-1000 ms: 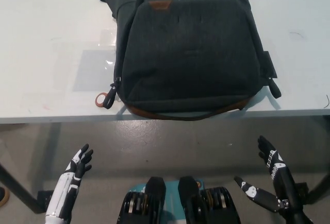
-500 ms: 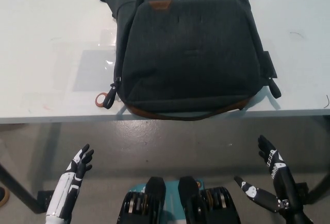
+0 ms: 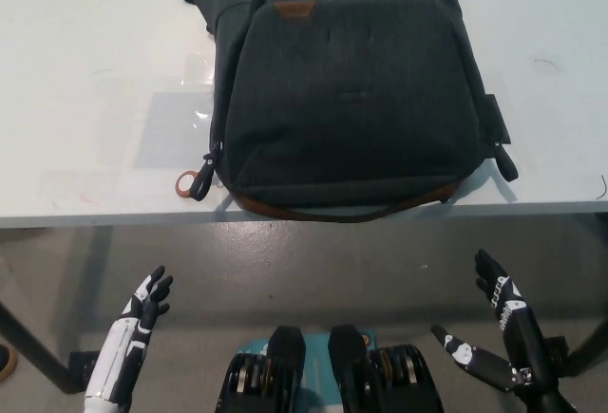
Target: A bag is kept in the middle of the table with its flap loosely closed and the robot uses its right hand to adjust it and opens it
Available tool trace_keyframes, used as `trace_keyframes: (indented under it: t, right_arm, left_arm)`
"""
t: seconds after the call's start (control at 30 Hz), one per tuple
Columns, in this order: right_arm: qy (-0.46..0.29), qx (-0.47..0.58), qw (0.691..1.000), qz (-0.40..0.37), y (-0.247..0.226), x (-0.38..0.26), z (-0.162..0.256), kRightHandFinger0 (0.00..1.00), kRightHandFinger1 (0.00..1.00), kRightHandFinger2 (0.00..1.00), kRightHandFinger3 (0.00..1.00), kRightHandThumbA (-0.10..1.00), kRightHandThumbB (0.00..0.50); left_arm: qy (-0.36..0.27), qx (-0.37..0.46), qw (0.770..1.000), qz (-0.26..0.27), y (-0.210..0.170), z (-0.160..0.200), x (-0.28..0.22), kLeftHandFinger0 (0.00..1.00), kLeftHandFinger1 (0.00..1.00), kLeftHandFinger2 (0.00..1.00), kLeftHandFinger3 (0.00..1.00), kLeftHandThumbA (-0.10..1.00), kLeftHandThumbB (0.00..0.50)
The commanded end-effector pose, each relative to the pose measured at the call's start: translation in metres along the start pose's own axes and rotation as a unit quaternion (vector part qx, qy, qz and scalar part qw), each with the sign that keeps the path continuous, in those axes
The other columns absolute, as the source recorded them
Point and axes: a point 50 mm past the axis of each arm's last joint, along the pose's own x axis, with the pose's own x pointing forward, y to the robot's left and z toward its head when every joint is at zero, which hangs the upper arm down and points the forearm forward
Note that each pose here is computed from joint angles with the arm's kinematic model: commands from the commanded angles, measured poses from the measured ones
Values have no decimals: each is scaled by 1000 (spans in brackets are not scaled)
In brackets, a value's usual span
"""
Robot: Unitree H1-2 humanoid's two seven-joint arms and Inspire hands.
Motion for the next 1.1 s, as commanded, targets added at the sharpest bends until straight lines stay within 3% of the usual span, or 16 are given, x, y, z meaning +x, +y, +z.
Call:
trace_keyframes:
  t: [0.0,0.03,0.07,0.1,0.13,0.23,0.27,0.37,0.5,0.57,0.63,0.7,0.8,0.93,1.03,1.07]
  right_arm:
    - [-35,-5,999,10,-1,5,9,1000,1000,1000,1000,834,240]
    - [-35,-5,999,10,-1,6,9,1000,1000,1000,1000,834,241]
    - [-136,-60,988,-46,-32,37,88,1000,1000,1000,1000,340,396]
    - [-165,-86,980,-77,-42,41,118,1000,1000,1000,1000,301,405]
    - [-158,-84,981,-79,-42,40,113,1000,1000,1000,1000,303,398]
    - [-147,-78,983,-82,-41,39,107,1000,1000,1000,1000,334,400]
    - [-152,-81,982,-83,-42,39,108,1000,1000,1000,1000,429,378]
    - [-174,-83,977,-89,-44,37,120,1000,1000,1000,1000,497,353]
    - [-197,-78,972,-103,-49,34,142,1000,1000,1000,1000,666,372]
    - [-243,-85,959,-114,-57,35,165,1000,1000,1000,1000,736,374]
    - [-260,-81,956,-107,-64,41,180,1000,1000,1000,1000,709,340]
    - [-270,-87,954,-102,-72,51,199,1000,1000,1000,1000,739,369]
    - [-283,-91,950,-90,-77,71,221,1000,1000,1000,1000,747,346]
    - [-268,-110,955,-61,-85,109,244,1000,1000,1000,1000,943,330]
    - [-238,-99,965,-38,-87,133,250,1000,1000,1000,1000,974,328]
    - [-232,-102,967,-28,-87,145,253,1000,1000,1000,1000,1000,359]
  left_arm:
    - [-39,10,999,-3,4,13,1,1000,1000,1000,1000,1000,46]
    - [-39,10,999,-3,4,13,1,1000,1000,1000,1000,1000,46]
    - [-37,14,999,-7,3,13,2,1000,1000,1000,1000,1000,29]
    - [-37,16,999,-8,3,13,2,1000,1000,1000,1000,1000,27]
    - [-37,16,999,-9,3,13,2,1000,1000,1000,1000,1000,22]
    - [-36,12,999,-10,3,13,3,1000,1000,1000,1000,1000,21]
    - [-35,19,999,-9,4,13,3,1000,1000,1000,1000,1000,18]
    - [-34,15,999,-8,3,12,2,1000,1000,1000,1000,1000,17]
    - [-34,8,999,-6,3,12,2,1000,1000,1000,1000,1000,15]
    - [-34,9,999,-6,3,13,2,1000,1000,1000,1000,1000,21]
    - [-34,8,999,-8,3,13,2,1000,1000,1000,1000,1000,20]
    - [-34,12,999,-9,3,11,2,1000,1000,1000,1000,1000,19]
    - [-31,14,999,-10,3,11,2,1000,1000,1000,1000,1000,21]
    - [-33,16,999,-11,3,10,2,1000,1000,1000,1000,1000,26]
    - [-31,15,999,-13,2,10,2,1000,1000,1000,1000,1000,29]
    - [-32,14,999,-13,2,10,2,1000,1000,1000,1000,1000,26]
